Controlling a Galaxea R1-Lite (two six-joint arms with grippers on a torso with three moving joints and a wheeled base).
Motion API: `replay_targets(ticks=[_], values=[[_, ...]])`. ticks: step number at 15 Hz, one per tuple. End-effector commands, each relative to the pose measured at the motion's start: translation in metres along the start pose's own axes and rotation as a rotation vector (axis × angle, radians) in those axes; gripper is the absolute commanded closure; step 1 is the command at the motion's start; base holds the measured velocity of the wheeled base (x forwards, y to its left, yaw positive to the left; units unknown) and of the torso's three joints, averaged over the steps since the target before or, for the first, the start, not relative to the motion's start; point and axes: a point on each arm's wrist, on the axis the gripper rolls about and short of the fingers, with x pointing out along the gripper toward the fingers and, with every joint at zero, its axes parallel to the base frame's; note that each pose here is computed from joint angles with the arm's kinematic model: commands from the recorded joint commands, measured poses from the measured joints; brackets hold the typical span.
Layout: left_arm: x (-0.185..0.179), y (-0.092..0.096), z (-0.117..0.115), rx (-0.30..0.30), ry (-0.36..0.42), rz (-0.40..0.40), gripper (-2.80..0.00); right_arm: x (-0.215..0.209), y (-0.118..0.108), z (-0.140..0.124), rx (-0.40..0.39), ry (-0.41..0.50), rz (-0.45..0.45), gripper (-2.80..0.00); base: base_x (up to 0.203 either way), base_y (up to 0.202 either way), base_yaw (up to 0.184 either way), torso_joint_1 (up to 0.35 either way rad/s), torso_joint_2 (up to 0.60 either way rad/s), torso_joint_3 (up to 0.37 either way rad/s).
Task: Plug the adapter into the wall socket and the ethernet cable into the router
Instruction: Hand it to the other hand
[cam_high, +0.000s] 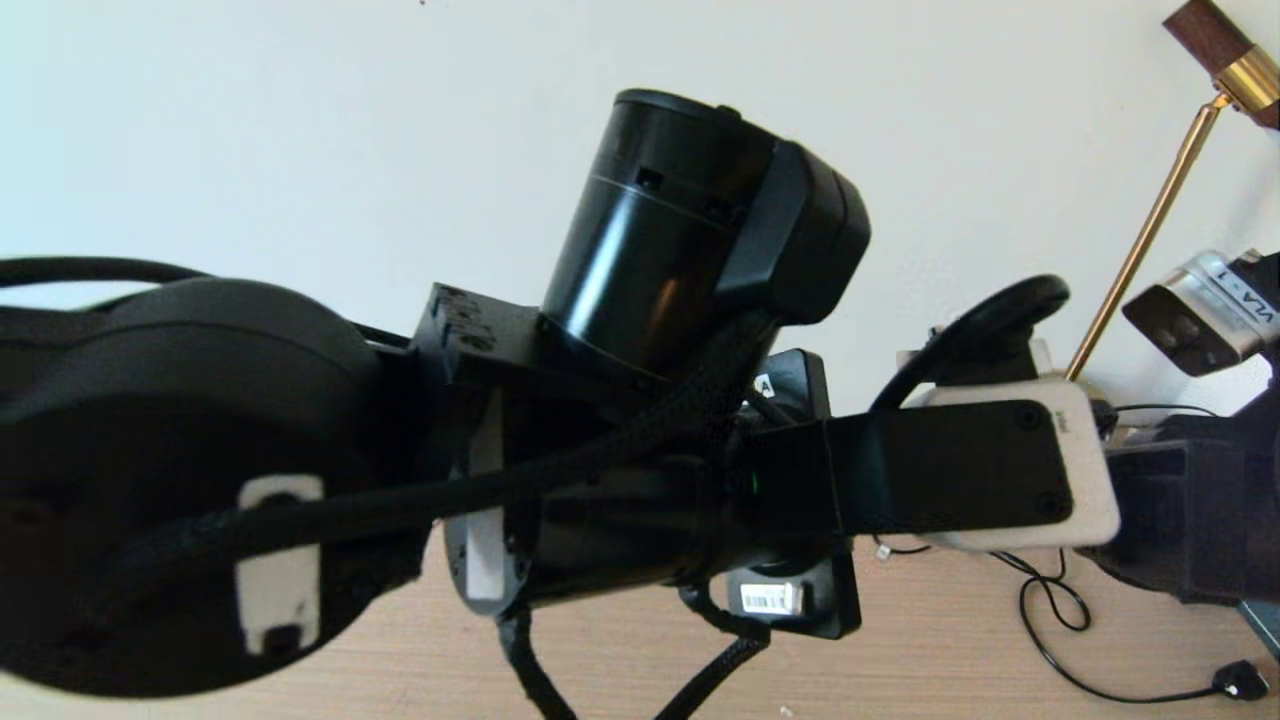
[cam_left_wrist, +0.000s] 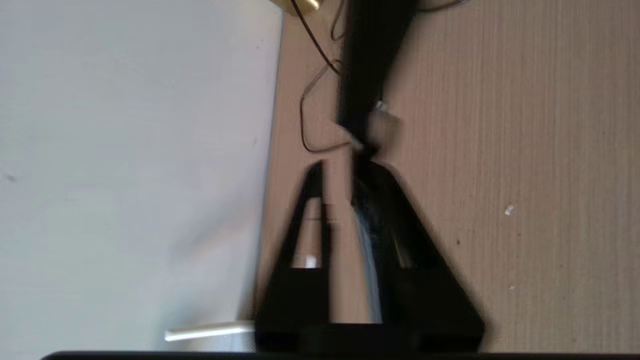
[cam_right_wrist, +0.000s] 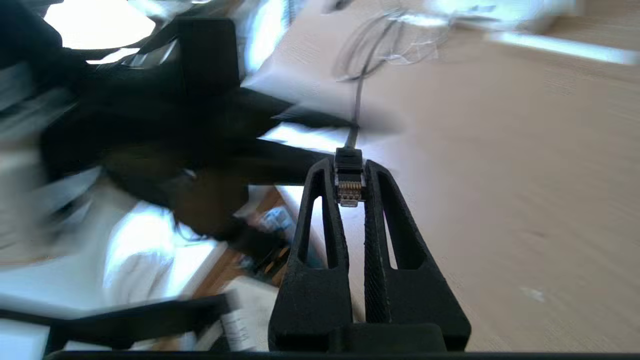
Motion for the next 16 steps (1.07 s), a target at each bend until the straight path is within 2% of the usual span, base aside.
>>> replay_targets(ticks=[1,5,6,8,10,13,16], values=[[-0.001,0.001,0.001,0.005,-0.003,0.004,-2.80,0.000,-0.001,-0.001,0.007,0.001,-0.007,0.00,0.000,0.000,0.000,0.000,0.00,0.000],[-0.006,0.004,0.002,0.000,-0.010,0.039,-2.80,0.000,-0.003,-0.003,0.018,0.003,-0.018,0.00,0.000,0.000,0.000,0.000,0.00,0.000],[-0.010,0.007,0.002,0.000,-0.025,0.063,-2.80,-0.001,-0.002,-0.002,0.051,0.000,-0.018,0.00,0.000,0.000,0.000,0.000,0.00,0.000],[-0.019,0.014,0.003,0.025,-0.065,0.128,-2.80,-0.001,0.002,0.005,0.173,-0.022,-0.007,0.00,0.000,0.000,0.000,0.000,0.00,0.000],[-0.031,0.022,0.001,0.104,-0.099,0.202,-2.80,0.000,0.009,0.019,0.331,-0.055,0.017,0.00,0.000,0.000,0.000,0.000,0.00,0.000],[-0.041,0.011,-0.009,0.151,-0.119,0.212,-2.80,0.007,0.013,0.037,0.484,-0.076,0.045,0.00,0.000,0.000,0.000,0.000,0.00,0.000],[-0.048,0.002,-0.018,0.216,-0.195,0.263,-2.80,0.009,0.011,0.047,0.623,-0.084,0.058,0.00,0.000,0.000,0.000,0.000,0.00,0.000]])
